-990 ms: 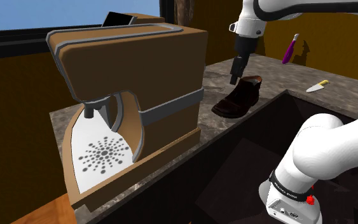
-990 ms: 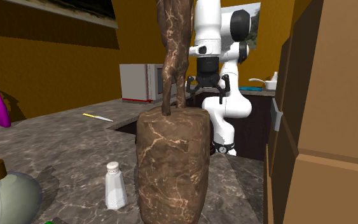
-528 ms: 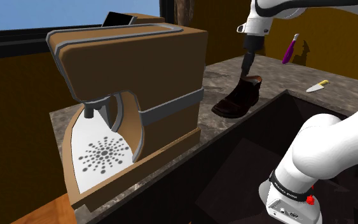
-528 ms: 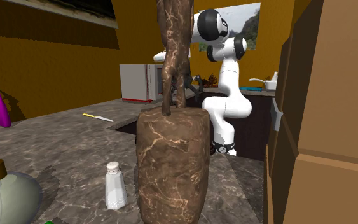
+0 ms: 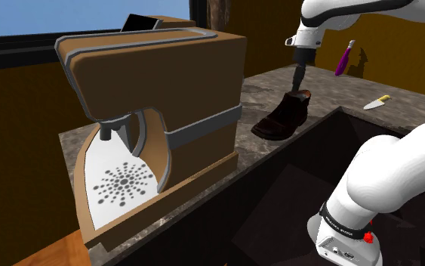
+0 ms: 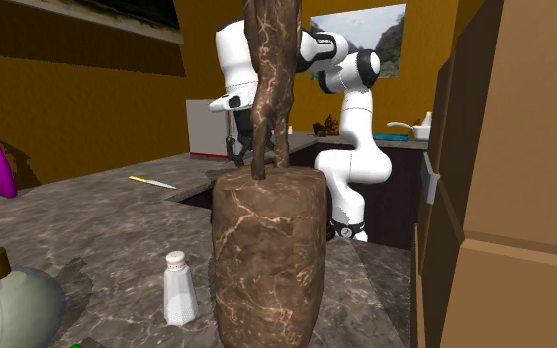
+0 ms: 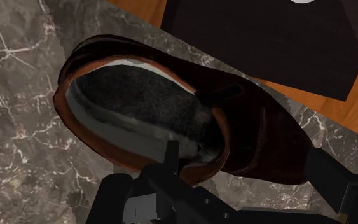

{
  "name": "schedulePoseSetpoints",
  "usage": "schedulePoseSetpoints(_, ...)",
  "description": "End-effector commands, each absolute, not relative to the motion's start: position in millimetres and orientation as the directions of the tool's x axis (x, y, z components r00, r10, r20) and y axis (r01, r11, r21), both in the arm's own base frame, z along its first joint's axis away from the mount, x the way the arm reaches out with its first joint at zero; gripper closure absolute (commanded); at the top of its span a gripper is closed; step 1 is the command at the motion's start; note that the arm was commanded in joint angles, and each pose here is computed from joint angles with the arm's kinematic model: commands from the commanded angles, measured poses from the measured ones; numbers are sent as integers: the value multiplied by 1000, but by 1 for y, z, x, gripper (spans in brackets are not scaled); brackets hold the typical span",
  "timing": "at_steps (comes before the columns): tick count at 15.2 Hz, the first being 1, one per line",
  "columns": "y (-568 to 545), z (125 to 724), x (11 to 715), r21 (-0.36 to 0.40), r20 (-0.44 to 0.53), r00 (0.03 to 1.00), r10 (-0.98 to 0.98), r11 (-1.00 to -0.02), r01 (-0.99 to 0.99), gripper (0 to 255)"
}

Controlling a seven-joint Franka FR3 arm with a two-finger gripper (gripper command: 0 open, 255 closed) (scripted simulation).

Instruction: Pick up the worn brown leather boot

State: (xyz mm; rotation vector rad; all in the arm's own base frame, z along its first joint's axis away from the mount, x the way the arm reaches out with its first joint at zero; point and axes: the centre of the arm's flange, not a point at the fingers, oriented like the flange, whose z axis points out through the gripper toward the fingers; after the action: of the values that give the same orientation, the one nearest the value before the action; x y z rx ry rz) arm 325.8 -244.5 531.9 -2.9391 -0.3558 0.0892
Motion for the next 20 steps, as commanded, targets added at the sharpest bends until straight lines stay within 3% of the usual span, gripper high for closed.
schedulePoseSetpoints(1, -246, 521, 325, -185, -38, 969, 243, -955, 232, 0)
schedulePoseSetpoints(5, -246, 508, 325, -185, -38, 969, 243, -955, 232, 0)
schedulePoseSetpoints(6, -246, 508, 325, -185, -38, 969, 243, -955, 232, 255)
schedulePoseSetpoints(20, -246, 534, 325, -185, -38, 969, 243, -955, 232, 255)
